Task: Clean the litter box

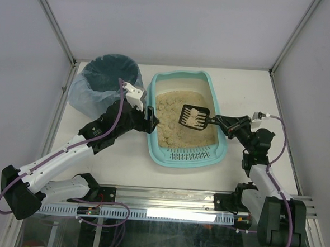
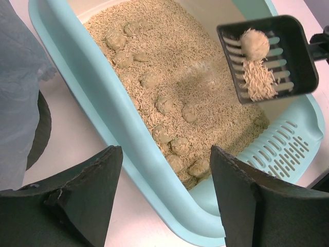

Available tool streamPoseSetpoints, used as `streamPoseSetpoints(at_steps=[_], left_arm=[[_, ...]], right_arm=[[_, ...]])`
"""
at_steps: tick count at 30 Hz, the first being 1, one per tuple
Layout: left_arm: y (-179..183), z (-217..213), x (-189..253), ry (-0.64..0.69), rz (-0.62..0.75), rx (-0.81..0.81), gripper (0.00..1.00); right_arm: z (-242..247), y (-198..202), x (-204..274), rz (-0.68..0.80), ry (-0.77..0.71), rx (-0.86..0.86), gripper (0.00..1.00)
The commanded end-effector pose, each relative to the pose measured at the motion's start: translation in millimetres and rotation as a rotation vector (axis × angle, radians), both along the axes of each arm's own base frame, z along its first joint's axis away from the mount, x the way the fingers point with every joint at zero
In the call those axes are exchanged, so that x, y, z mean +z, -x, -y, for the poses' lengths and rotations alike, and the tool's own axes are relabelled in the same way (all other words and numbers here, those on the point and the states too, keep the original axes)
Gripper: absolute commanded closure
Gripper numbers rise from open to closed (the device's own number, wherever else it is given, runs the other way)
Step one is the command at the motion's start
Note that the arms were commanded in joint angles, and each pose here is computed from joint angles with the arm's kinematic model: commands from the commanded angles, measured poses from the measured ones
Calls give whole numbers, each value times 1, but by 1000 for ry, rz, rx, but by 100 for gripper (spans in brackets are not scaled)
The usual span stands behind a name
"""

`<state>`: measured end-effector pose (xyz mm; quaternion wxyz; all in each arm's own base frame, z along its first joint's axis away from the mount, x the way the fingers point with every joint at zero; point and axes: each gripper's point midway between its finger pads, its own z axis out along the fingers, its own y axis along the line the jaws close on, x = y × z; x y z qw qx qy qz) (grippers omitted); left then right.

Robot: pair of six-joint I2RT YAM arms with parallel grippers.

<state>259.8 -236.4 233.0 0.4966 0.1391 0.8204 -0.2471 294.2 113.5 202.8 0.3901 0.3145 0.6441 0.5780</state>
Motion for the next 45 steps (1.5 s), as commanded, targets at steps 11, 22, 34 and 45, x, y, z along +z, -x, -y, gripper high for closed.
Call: streamPoseSetpoints(at_steps=[11, 22, 34, 45], left_arm=[[-2, 2, 17, 39, 64, -22, 29], [-3, -5, 28, 53, 98, 3, 27], [-2, -11, 33, 67, 102, 25, 25], [0, -39, 237, 347, 300, 175, 1]], right_arm=[[-8, 1, 35, 90, 33, 54, 100], [-13, -5, 37, 83, 73, 58, 100], [-18, -1, 32, 55, 81, 84, 100], [-8, 3, 47, 49, 143, 38, 100]])
